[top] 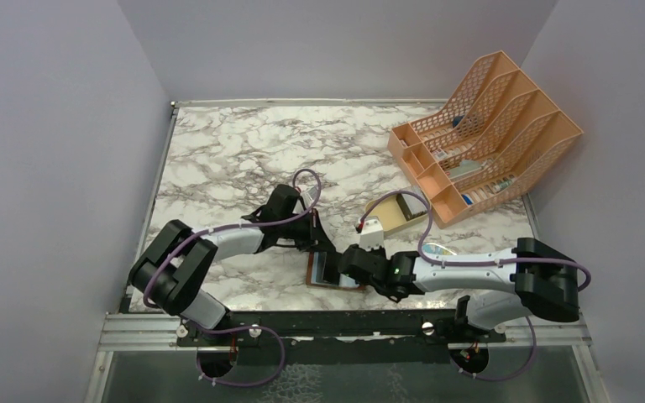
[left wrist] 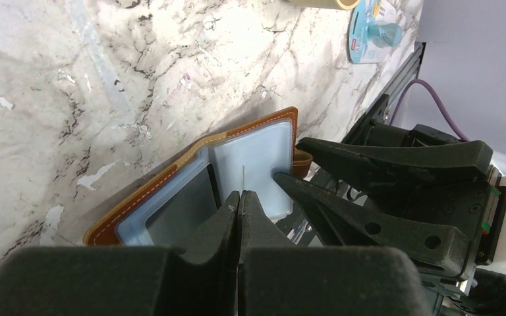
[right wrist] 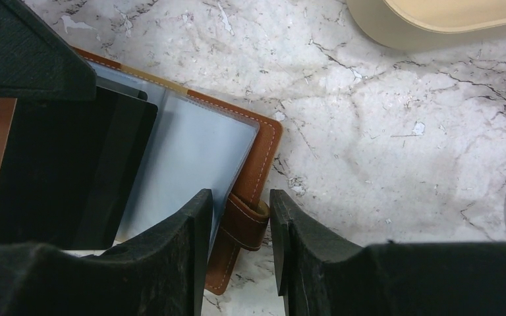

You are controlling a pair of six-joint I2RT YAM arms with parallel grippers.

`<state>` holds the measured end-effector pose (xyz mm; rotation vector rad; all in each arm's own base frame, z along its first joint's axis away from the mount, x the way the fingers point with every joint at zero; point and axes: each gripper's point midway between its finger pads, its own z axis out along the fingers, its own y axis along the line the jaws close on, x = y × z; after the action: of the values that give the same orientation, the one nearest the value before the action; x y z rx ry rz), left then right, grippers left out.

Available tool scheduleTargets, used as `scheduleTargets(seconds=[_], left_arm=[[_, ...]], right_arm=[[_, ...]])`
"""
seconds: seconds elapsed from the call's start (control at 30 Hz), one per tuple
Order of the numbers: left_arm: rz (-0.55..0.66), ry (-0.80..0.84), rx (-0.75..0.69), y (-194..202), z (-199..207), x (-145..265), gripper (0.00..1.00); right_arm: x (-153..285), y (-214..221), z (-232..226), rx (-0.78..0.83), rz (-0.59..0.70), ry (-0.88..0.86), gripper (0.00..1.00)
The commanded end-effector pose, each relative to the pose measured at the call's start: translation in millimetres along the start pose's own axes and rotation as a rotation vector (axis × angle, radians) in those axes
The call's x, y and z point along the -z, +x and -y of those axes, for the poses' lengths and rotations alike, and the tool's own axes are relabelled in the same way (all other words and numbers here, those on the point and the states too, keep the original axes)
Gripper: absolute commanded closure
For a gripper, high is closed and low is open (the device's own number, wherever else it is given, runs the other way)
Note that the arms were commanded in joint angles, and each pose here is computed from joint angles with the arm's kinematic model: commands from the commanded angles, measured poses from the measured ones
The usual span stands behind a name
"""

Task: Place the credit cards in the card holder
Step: Insert the credit card into the card holder.

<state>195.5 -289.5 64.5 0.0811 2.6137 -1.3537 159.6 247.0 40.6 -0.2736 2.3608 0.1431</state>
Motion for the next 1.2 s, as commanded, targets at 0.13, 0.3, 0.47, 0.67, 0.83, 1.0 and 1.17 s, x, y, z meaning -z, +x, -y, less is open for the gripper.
scheduleTargets(seconds=[0.13,0.3,0.47,0.67,0.83,1.0,1.17], left_arm=[[-0.04,-0.001,-0.044,-1,-2,-5,1.0],[-0.052,-0.028,-0.036,1,-9,-8,1.0],[-0.059,-0.025,-0.033,2,-11,-10,1.0],[-0.063,-0.012,-0.02,3,-12,-13,1.0],[-0.048,0.003,-0.023,1,-10,-14,1.0],[-0.047,0.004,-0.029,0,-14,-19,1.0],[-0.044,-0.015,-0.025,0,-20,-21,1.0]], right_arm=[[1,-3,-3,-0.024,0.009,-0.025,0.63],[1,-3,-2,-0.021,0.012,-0.024,0.63],[0,-4,-3,-0.018,0.015,-0.023,0.63],[-1,-1,-2,-0.015,0.008,-0.018,0.63],[-2,0,-2,-0.015,0.006,-0.019,0.64],[-3,1,-3,-0.013,0.003,-0.019,0.64],[-2,1,-2,-0.014,0.001,-0.02,0.64]])
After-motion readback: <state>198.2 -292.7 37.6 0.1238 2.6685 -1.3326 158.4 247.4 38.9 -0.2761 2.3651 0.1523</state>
